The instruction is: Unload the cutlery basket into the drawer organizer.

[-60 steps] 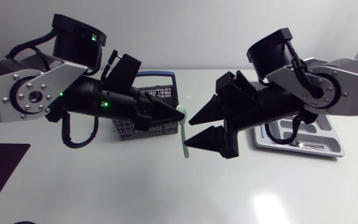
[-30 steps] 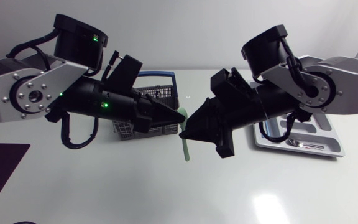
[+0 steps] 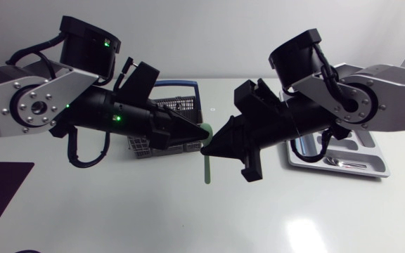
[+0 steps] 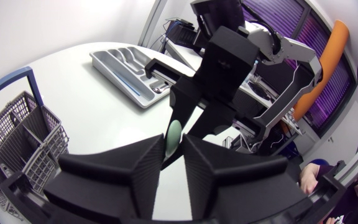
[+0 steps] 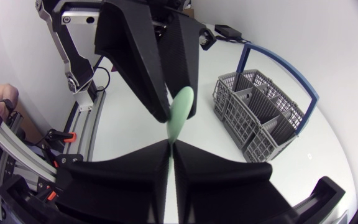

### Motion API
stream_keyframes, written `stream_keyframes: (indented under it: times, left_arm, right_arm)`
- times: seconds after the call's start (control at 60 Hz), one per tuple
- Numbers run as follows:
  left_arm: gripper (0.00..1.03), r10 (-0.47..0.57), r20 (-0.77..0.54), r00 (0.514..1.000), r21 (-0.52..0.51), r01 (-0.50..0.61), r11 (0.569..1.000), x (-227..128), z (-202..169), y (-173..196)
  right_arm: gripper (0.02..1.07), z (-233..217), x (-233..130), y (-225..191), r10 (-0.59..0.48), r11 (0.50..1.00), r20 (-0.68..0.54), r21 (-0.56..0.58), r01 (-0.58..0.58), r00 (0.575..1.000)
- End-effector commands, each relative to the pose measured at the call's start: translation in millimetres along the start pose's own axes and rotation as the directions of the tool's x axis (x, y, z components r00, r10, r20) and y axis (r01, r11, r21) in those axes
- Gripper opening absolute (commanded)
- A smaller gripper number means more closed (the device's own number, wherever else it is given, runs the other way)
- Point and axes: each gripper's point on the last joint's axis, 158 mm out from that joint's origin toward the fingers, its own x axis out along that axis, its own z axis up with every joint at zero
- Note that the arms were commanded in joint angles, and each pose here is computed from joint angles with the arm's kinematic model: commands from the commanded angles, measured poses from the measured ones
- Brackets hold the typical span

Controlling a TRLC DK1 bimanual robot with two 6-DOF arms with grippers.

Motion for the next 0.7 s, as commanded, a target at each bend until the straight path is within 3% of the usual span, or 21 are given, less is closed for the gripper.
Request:
stream_keyframes:
  times: [0.0, 0.1, 0.233, 0.383, 0.517, 0.683]
  left_arm:
    - [0.65, 0.014, 0.067, 0.998, 0.06, -0.018, 0.998, -16.5, 29.2, -3.9]
    - [0.79, 0.058, 0.097, 0.994, 0.065, -0.064, 0.996, -26.2, 40.5, 5.0]
    - [0.82, 0.146, 0.13, 0.981, 0.06, -0.154, 0.986, -40.8, 53.2, 22.4]
    - [0.83, 0.304, 0.12, 0.945, 0.021, -0.308, 0.951, -57.9, 55.7, 59.5]
    - [0.83, 0.417, 0.043, 0.908, 0.01, -0.418, 0.908, -65.6, 36.7, 90.2]
    - [0.83, 0.54, -0.025, 0.841, 0.043, -0.539, 0.841, -78.0, 12.7, 119.1]
  right_arm:
    - [0.08, -18.7, 4.2, 3.8, 0.01, 0.999, -0.043, 0.04, -0.009, 0.999]
    - [0.08, -37.9, 0.4, -3.2, -0.026, 0.999, -0.092, 0.039, 0.03, 0.995]
    - [0.08, -66.5, -22.8, -25.5, -0.13, 0.99, -0.152, 0.031, 0.136, 0.98]
    - [0.08, -113.8, -68.4, -67.6, -0.286, 0.953, -0.243, 0.03, 0.302, 0.927]
    - [0.08, -159.2, -120.7, -101.1, -0.435, 0.89, -0.338, -0.019, 0.456, 0.835]
    - [0.08, -213.7, -200.7, -141.0, -0.609, 0.765, -0.438, -0.104, 0.635, 0.662]
